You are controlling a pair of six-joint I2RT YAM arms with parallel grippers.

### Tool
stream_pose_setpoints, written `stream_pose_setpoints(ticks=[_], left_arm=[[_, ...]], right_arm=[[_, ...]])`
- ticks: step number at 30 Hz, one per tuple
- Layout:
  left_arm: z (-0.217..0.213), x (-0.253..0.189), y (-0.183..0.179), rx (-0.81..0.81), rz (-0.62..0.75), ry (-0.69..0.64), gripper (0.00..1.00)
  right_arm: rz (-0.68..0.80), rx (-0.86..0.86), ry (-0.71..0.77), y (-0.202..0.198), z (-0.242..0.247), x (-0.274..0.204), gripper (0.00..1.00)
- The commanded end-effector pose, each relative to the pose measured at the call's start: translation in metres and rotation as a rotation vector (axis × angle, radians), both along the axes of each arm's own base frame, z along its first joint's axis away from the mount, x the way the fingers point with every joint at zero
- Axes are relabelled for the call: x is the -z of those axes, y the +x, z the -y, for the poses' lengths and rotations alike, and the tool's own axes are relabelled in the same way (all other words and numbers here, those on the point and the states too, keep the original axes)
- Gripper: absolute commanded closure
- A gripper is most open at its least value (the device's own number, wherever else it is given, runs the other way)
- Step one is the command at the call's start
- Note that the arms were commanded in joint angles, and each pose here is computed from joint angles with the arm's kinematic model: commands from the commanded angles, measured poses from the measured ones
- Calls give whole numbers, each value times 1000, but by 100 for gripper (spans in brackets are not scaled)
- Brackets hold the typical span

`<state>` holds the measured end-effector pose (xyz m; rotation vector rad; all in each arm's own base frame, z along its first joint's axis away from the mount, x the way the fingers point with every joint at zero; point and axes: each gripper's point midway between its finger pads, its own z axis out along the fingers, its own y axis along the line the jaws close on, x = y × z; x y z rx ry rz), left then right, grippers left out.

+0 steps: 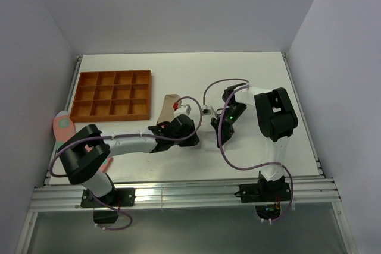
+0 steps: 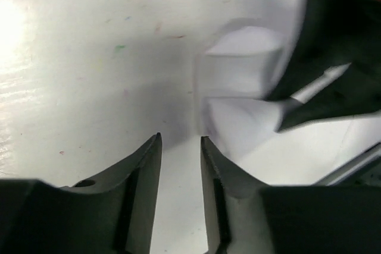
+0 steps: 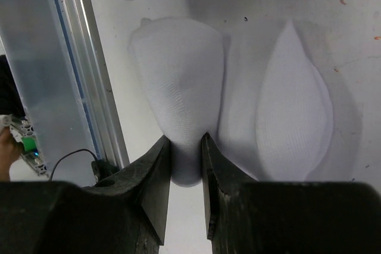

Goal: Roll the socks
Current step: Roll the sock at the center of the board.

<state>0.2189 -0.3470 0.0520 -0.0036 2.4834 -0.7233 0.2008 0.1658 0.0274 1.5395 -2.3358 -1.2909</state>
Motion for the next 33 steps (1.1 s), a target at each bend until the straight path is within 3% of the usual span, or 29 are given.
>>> stream_pose_setpoints(ticks=[1, 5, 12, 33], left_arm=[[11, -54, 12, 93, 283, -50, 57], [27, -68, -3, 349, 403, -38, 55], [49, -40, -17, 659, 400, 84, 52], [79, -23, -11, 747, 434, 61, 48]], right_arm=[[37, -14, -104, 12, 14, 15, 81], [24, -21, -116, 13, 15, 16, 81], [12, -23, -116, 14, 14, 15, 81], [-18, -26, -124, 12, 15, 16, 81]])
